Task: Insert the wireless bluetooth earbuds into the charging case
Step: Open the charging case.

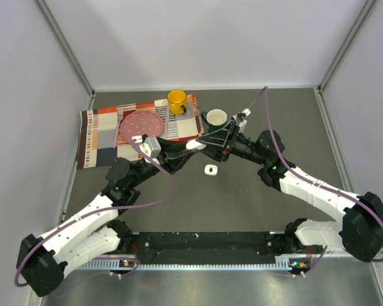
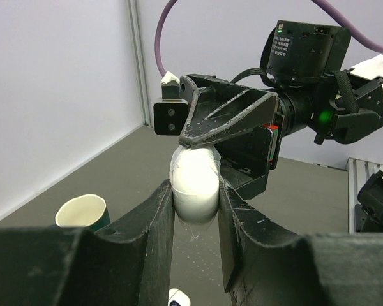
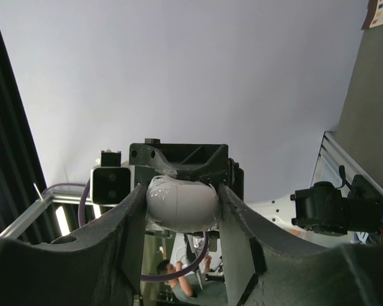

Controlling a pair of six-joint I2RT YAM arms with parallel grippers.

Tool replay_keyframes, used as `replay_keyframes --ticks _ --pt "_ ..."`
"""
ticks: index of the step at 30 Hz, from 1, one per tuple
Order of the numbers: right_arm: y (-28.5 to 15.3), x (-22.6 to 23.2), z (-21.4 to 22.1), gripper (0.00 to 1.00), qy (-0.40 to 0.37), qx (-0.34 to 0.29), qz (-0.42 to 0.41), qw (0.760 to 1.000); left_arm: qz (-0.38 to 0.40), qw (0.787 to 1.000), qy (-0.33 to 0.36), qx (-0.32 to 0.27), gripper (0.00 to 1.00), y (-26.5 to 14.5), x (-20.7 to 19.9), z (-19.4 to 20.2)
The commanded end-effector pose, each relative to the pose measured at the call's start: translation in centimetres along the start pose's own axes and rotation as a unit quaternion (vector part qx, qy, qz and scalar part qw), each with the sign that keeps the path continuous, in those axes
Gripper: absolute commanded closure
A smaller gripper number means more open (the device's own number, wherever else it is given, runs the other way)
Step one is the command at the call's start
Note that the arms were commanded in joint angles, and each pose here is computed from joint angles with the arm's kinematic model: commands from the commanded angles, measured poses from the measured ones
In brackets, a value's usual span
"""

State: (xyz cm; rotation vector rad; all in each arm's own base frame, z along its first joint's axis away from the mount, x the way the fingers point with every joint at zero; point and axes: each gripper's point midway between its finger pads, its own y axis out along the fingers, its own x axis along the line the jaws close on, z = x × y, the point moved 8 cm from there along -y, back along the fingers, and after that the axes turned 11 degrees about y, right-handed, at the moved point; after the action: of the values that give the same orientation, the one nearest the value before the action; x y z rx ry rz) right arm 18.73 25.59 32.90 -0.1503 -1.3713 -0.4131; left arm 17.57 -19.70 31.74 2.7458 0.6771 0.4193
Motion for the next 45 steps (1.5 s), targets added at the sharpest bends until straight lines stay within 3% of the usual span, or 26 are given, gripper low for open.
replay_keyframes --ticks 1,2,3,7,11,20,45 --pt "-0.2 2.7 0.8 0.83 -0.026 0.018 -0.047 0.998 -0.011 1.000 -0.001 -0.012 0.88 0.1 0.2 -1.2" --pt "-0.2 2.7 0.8 0.84 -0.026 0.017 -0.047 0.998 -0.010 1.000 -0.003 -0.008 0.82 0.2 0.2 -1.1" --pt "-0.2 2.7 0.8 0.86 -0.027 0.017 -0.048 0.998 -0.010 1.000 -0.005 -0.007 0.71 0.2 0.2 -1.1" --pt "-0.2 2.7 0.8 0.87 -0.025 0.016 -0.047 0.998 -0.011 1.000 -0.016 0.000 0.56 0.5 0.3 -1.0" --pt "-0.2 2.5 0.7 0.88 -0.021 0.015 -0.046 0.999 -0.011 1.000 -0.021 -0.002 0.50 0.8 0.4 -1.0" --pt "-0.3 2.0 0.6 0.90 -0.004 0.012 -0.048 0.999 -0.026 0.998 -0.010 -0.049 0.46 0.6 0.5 -1.1" --pt "-0.3 1.6 0.6 0.90 0.010 0.023 -0.047 0.999 -0.015 0.998 -0.019 -0.061 0.49 2.4 0.5 -0.6"
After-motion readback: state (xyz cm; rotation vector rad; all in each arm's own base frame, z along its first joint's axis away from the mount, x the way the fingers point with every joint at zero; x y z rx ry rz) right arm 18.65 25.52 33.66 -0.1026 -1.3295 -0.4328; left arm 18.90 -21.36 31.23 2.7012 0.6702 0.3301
